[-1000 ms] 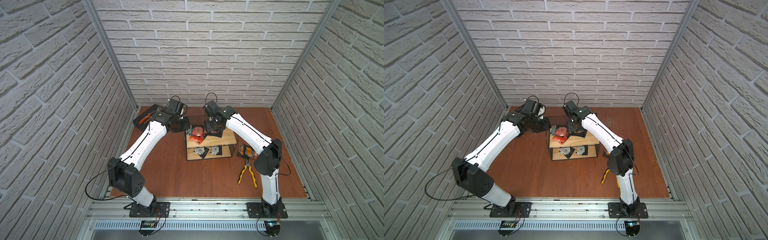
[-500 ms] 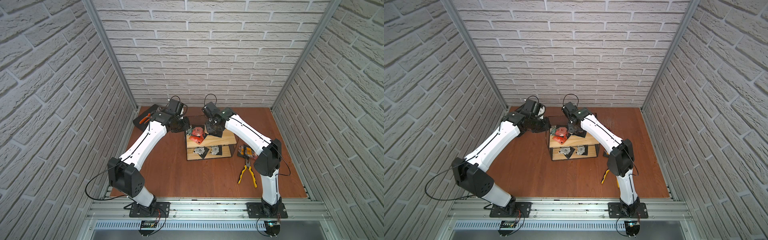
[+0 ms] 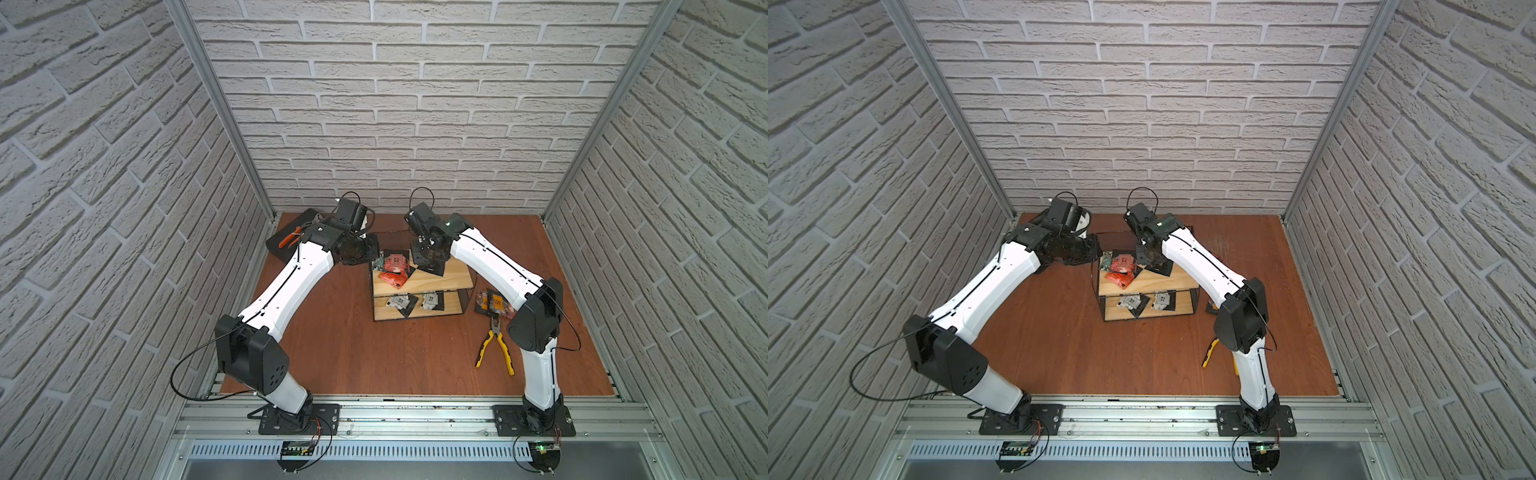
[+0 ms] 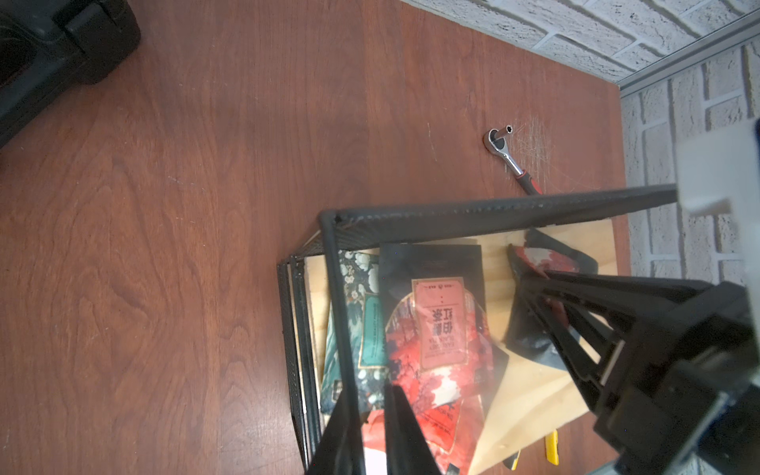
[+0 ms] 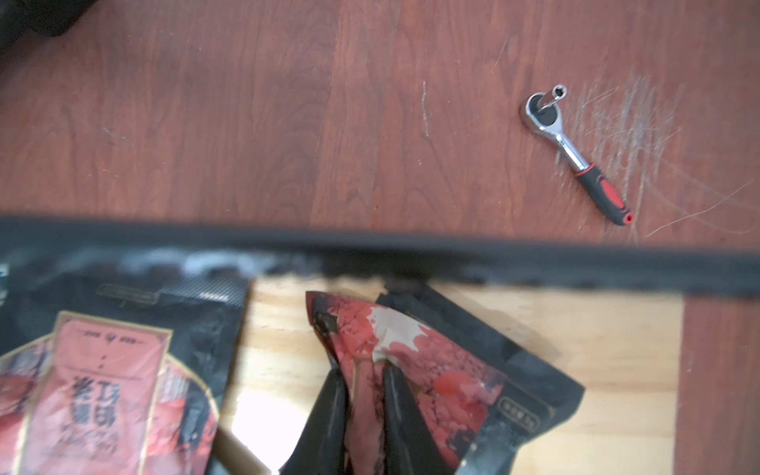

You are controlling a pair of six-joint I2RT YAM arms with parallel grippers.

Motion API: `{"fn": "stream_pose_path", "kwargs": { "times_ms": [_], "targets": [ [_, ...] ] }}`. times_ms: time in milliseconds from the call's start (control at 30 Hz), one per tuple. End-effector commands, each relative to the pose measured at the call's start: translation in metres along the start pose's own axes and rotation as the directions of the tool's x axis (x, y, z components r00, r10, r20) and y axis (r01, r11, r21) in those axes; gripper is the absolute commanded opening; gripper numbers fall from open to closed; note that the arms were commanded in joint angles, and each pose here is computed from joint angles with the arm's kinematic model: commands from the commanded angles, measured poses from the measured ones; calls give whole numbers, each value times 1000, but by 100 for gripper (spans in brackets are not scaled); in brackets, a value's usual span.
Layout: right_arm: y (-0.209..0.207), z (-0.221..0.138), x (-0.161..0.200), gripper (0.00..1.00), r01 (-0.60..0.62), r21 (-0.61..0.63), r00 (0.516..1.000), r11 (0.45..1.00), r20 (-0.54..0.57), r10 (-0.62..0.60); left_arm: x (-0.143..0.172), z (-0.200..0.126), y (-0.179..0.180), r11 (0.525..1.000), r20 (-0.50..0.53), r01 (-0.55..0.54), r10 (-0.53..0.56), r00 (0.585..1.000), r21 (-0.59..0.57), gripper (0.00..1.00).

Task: Remove the tea bags from the shelf
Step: Pick up the tea bag from the shelf.

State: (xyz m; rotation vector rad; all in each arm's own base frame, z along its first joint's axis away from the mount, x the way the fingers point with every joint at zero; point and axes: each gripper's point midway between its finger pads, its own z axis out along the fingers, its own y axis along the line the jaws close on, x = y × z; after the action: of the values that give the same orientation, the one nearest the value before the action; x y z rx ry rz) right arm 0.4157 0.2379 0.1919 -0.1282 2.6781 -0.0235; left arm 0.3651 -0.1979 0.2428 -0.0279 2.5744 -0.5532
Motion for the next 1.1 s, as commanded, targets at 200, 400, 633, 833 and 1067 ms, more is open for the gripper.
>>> {"fn": "stream_pose_path", "kwargs": {
  "times_ms": [200,400,633,833,1067],
  "targets": [
    [8,-17,-2,11,-20,-52,1000,998,-10,19,-6,-3,-13,999,19,-27,26,999,42,17],
    [6,-36,-12,5,-33,-73,998,997,44,36,-7,-2,-13,999,19,-24,24,1000,42,17],
    [-1,-81,-27,3,-52,-119,986,992,149,69,-7,-3,-13,999,19,-26,25,1000,42,17],
    [-25,-135,-42,3,-76,-131,941,988,318,115,-7,-2,-13,999,17,-26,25,1000,41,17],
    [-100,-157,-34,3,-242,-85,889,967,379,256,-8,-3,-13,999,16,-33,33,999,38,17]
  ]
}}
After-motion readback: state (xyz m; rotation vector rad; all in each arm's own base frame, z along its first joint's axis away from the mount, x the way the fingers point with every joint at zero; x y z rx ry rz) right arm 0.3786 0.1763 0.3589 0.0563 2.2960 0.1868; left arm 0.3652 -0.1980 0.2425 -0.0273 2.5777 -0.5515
